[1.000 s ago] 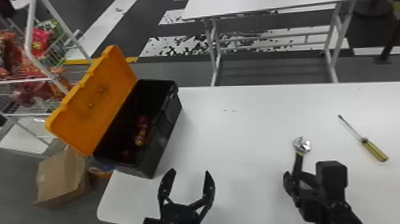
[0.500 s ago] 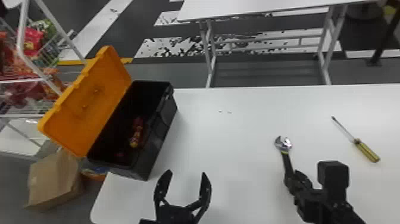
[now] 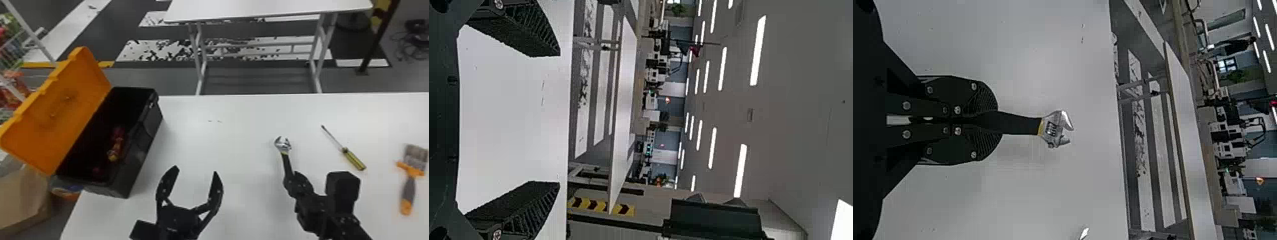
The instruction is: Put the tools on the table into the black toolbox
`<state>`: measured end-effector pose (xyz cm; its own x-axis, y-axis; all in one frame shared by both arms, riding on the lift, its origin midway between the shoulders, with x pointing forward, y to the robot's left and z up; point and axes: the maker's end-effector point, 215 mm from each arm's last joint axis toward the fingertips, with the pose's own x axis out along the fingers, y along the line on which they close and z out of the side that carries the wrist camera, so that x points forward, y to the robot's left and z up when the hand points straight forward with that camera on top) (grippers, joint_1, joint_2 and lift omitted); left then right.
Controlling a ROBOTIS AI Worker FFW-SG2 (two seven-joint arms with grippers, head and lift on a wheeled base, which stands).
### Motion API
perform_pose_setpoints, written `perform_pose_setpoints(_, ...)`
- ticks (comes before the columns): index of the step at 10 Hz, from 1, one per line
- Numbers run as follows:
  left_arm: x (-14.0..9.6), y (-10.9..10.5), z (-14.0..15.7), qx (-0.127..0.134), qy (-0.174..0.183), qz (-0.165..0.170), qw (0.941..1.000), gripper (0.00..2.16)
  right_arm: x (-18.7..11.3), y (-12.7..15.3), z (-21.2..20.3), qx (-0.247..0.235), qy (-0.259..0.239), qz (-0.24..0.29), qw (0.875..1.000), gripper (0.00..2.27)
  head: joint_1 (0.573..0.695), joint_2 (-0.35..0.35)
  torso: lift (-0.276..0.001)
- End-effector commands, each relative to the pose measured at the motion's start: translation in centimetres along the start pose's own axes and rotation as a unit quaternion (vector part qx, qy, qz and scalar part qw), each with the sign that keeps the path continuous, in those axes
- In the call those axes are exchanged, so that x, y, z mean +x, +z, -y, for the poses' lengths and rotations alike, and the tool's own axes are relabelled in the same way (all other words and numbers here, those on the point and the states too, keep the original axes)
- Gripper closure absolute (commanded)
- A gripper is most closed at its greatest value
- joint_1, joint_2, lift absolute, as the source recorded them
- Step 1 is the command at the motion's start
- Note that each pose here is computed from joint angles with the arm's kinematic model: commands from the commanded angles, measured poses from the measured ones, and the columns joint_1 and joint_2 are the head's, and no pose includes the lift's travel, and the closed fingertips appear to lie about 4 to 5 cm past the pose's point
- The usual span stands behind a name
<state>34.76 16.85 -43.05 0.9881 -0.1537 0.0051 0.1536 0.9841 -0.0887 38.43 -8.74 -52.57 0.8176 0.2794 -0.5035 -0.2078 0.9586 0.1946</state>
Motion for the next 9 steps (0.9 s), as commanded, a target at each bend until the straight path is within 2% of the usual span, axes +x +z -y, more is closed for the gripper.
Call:
perform_pose_setpoints(1,1.0,0.7,1.6,-0.008,-0.019,-0.007,0.9998,0.07,-0.5,1.0,-0.5,-0.001,0.011,0.019,1.000,2.25,0.695,0.129,-0.075)
perform_pose_setpoints(3,2.3,-0.3,3.7,-0.037,-0.064,-0.048,0.9961,0.07,-1.6,3.1,-1.9,-0.009,0.039,0.070,0.997,2.25,0.695,0.104,-0.075)
perform_pose_setpoints(4,3.0,-0.2,4.2,-0.062,-0.080,-0.062,0.9929,0.07,-2.2,4.2,-2.5,-0.013,0.051,0.094,0.994,2.25,0.695,0.090,-0.075)
perform_pose_setpoints(6,3.8,0.2,4.8,-0.090,-0.099,-0.077,0.9881,0.07,-3.0,5.1,-3.5,-0.017,0.071,0.117,0.990,2.25,0.695,0.075,-0.075)
perform_pose_setpoints(8,5.3,-0.4,4.9,-0.149,-0.112,-0.117,0.9755,0.07,-4.1,5.3,-4.9,-0.024,0.093,0.134,0.986,2.25,0.695,0.078,-0.075)
perform_pose_setpoints(9,6.1,-0.2,5.2,-0.166,-0.123,-0.129,0.9699,0.07,-4.6,5.4,-5.7,-0.028,0.101,0.142,0.984,2.25,0.695,0.083,-0.075)
